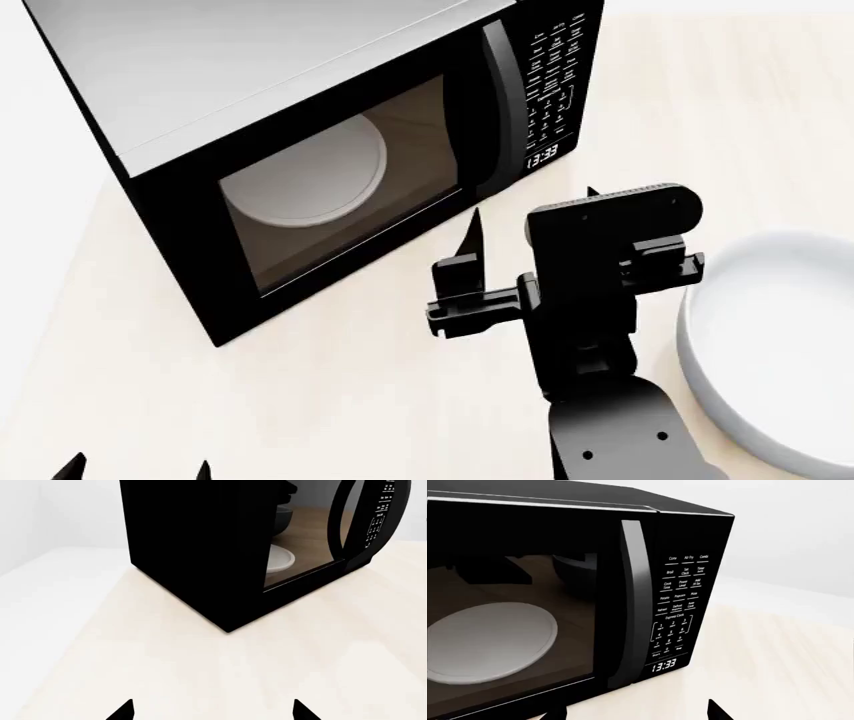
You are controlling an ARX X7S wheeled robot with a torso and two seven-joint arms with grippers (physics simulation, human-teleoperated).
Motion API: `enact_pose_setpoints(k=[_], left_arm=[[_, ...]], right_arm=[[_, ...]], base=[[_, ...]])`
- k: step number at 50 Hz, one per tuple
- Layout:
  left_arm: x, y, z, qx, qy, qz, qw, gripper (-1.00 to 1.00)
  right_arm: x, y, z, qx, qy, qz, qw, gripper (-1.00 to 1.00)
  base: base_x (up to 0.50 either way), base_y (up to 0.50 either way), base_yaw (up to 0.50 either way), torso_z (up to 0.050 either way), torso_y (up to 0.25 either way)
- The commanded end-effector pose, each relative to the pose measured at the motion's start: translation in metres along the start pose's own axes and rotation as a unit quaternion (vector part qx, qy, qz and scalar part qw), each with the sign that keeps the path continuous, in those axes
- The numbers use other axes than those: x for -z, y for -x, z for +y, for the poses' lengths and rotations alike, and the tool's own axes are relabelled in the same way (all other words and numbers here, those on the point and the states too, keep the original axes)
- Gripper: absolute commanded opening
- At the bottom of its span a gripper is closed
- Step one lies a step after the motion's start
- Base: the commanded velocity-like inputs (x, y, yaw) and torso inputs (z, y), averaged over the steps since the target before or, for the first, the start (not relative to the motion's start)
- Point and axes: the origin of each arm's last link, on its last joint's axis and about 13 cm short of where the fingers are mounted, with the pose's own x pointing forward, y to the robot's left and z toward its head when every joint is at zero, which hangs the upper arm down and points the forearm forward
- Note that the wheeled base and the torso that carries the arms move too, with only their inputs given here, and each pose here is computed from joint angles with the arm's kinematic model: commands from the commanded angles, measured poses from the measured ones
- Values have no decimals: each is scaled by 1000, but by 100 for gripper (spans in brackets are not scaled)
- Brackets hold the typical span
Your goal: Open the microwave.
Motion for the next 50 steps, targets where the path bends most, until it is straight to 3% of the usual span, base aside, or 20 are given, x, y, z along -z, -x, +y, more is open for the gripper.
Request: enact_pose_setpoints(k=[1,32,50], left_arm=[[0,0,0,2,2,0,1000,100],[0,1,-1,8,-1,-1,1000,100],[1,2,-3,11,-2,-1,1000,100]], right_arm=[[-2,-21,-4,9,14,17,1000,100],[-15,-48,-5,19,30,21,999,100],[-19,-62,-1,17,18,20,999,100]], base=[[0,0,0,0,0],[0,0,0,0,0],[0,0,0,0,0]])
